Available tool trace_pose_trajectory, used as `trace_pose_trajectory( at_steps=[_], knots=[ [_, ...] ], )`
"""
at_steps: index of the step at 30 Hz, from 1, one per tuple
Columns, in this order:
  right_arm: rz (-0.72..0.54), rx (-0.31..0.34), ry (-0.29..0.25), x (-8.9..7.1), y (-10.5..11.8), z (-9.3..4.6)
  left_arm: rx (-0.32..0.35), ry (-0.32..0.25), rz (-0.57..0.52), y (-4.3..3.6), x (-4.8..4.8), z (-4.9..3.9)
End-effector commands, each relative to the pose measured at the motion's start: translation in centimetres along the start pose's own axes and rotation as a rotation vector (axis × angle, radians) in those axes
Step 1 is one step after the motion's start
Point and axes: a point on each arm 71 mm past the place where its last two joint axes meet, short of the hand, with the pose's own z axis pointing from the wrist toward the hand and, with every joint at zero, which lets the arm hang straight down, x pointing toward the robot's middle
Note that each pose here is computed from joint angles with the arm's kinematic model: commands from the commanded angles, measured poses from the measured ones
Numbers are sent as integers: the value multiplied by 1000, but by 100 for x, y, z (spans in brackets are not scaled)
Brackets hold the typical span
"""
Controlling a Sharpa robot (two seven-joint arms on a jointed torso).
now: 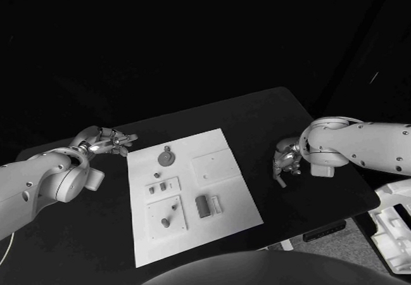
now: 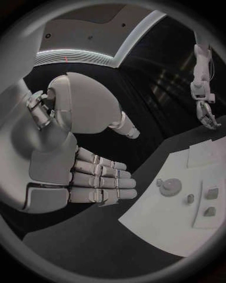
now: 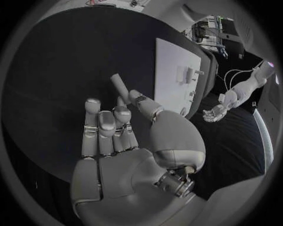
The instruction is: Assemble the parts on the task board
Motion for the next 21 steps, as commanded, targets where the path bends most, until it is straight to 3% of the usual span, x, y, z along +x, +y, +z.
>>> trace_pose_trajectory(
  at_steps=[1, 11, 21],
  knots=[
    [146, -48, 52, 61, 159, -39, 5, 19, 3, -18, 26, 4],
    [138, -151, 64, 236, 761, -18, 4, 24, 6, -20, 31, 3],
    [182, -178, 74, 416, 1057, 83, 2, 26, 8, -19, 33, -1]
  ],
)
